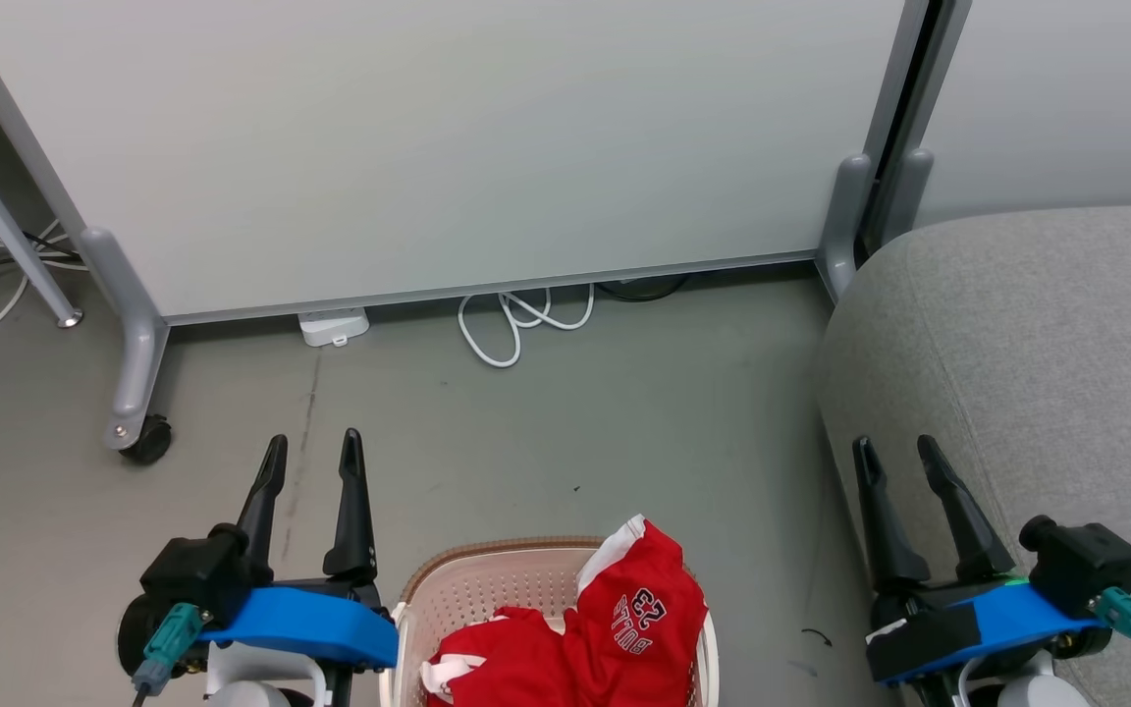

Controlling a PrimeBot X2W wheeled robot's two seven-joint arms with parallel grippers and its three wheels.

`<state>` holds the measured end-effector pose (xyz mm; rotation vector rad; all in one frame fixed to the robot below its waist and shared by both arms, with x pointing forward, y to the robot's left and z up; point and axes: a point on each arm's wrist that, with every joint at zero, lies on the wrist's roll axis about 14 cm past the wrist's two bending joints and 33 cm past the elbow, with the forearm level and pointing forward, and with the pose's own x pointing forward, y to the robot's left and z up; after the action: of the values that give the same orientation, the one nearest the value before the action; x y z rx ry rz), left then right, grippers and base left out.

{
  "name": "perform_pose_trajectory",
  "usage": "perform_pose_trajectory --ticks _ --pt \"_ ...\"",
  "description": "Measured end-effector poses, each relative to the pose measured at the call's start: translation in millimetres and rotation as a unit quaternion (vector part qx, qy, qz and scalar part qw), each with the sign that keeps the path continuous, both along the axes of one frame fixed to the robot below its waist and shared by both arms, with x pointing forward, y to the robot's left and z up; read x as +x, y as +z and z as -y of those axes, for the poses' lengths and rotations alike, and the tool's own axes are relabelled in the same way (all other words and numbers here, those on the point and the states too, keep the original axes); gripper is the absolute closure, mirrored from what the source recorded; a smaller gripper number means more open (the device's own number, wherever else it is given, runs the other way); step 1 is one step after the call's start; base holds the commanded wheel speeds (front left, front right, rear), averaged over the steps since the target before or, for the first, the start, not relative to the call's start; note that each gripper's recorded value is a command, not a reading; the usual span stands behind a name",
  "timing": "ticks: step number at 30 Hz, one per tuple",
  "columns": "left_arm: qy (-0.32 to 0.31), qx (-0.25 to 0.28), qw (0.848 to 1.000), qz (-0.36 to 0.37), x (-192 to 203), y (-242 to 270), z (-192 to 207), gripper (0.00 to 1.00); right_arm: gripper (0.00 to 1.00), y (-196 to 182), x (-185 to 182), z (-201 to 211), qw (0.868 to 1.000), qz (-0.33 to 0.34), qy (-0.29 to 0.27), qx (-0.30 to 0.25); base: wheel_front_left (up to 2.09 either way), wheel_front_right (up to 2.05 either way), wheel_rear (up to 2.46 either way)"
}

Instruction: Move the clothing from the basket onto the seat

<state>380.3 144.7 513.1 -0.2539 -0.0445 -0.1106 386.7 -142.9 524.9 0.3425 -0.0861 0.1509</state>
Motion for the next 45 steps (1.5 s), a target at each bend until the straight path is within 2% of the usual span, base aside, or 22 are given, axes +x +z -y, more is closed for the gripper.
perform_pose_trajectory --ticks 30,37,45 --pt "-0.025 0.109 0.993 0.024 -4 -4 12 0.0 0.0 -7 3 -6 0.992 0.018 0.01 -0.126 0.0 0.0 0.0" --pt "-0.033 0.129 0.991 0.031 -4 -4 16 0.0 0.0 -5 4 -9 0.989 0.027 0.014 -0.147 0.0 0.0 0.0" --pt "-0.033 0.127 0.991 0.029 -4 -4 16 0.0 0.0 -8 3 -8 0.988 0.024 0.014 -0.149 0.0 0.0 0.0"
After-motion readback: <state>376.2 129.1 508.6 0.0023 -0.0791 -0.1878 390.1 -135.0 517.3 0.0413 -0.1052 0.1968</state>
